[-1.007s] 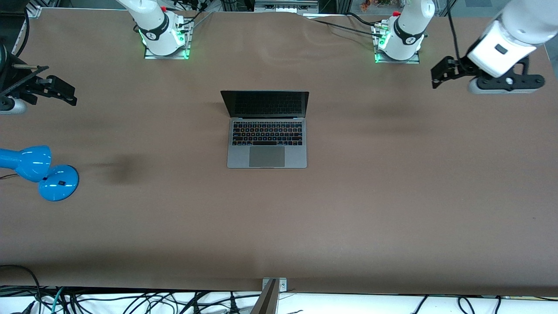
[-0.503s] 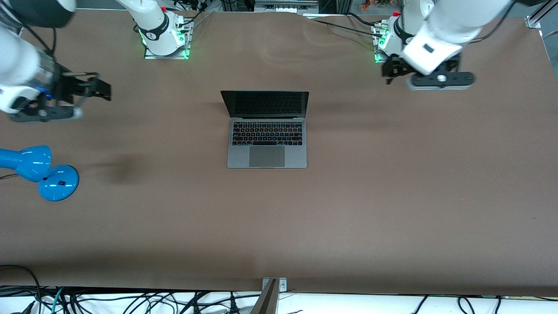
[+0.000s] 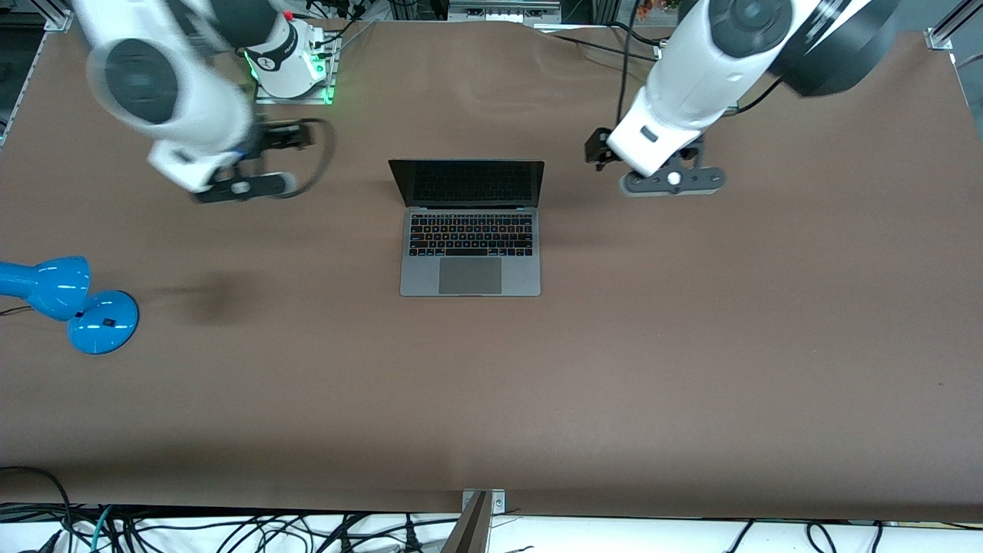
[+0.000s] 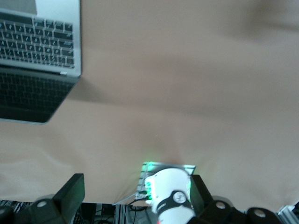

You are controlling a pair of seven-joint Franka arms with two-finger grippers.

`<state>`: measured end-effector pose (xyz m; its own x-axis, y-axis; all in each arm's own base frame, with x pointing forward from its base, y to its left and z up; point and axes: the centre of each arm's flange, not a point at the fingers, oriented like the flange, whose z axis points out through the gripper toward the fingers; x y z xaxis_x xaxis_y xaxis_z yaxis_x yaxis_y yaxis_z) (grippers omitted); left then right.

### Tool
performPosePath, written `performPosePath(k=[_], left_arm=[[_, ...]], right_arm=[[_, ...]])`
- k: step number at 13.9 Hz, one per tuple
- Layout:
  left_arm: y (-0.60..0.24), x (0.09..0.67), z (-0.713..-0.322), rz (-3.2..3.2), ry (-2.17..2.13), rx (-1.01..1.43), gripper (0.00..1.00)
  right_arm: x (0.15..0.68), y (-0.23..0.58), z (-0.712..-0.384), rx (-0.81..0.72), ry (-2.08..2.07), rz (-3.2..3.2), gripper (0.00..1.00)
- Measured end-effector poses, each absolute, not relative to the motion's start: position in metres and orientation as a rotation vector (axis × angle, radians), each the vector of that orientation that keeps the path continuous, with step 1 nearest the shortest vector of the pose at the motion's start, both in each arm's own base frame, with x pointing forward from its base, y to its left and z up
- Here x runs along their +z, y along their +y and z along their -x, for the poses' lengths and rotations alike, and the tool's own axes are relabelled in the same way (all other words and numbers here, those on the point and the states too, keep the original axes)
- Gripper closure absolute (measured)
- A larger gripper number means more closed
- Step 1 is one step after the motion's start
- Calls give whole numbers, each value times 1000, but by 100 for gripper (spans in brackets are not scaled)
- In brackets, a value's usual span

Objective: Close laptop with both arms from behind
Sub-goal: 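Move both grippers toward the laptop screen's back edge, then lower both grippers behind the laptop screen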

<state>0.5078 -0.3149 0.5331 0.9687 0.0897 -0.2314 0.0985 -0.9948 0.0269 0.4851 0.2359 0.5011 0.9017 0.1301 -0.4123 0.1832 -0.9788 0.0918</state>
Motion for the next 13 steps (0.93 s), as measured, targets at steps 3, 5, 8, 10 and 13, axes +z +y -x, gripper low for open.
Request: performPosePath(k=[3, 5, 8, 10, 13], left_arm=[[-345, 506, -499, -3067, 221, -468, 0], [-368, 494, -486, -3063, 261, -526, 4], [-397, 484, -461, -3074, 219, -589, 23], [-407, 474, -447, -3084, 183, -626, 46], [-413, 457, -441, -3047, 187, -740, 76]], right_arm=[[476, 290, -456, -626, 320, -2948, 4], [460, 307, -444, -650, 357, -2970, 15], [441, 324, -430, -759, 390, -2978, 51], [427, 333, -425, -803, 412, -2961, 71], [408, 345, -422, -847, 435, -2952, 99]])
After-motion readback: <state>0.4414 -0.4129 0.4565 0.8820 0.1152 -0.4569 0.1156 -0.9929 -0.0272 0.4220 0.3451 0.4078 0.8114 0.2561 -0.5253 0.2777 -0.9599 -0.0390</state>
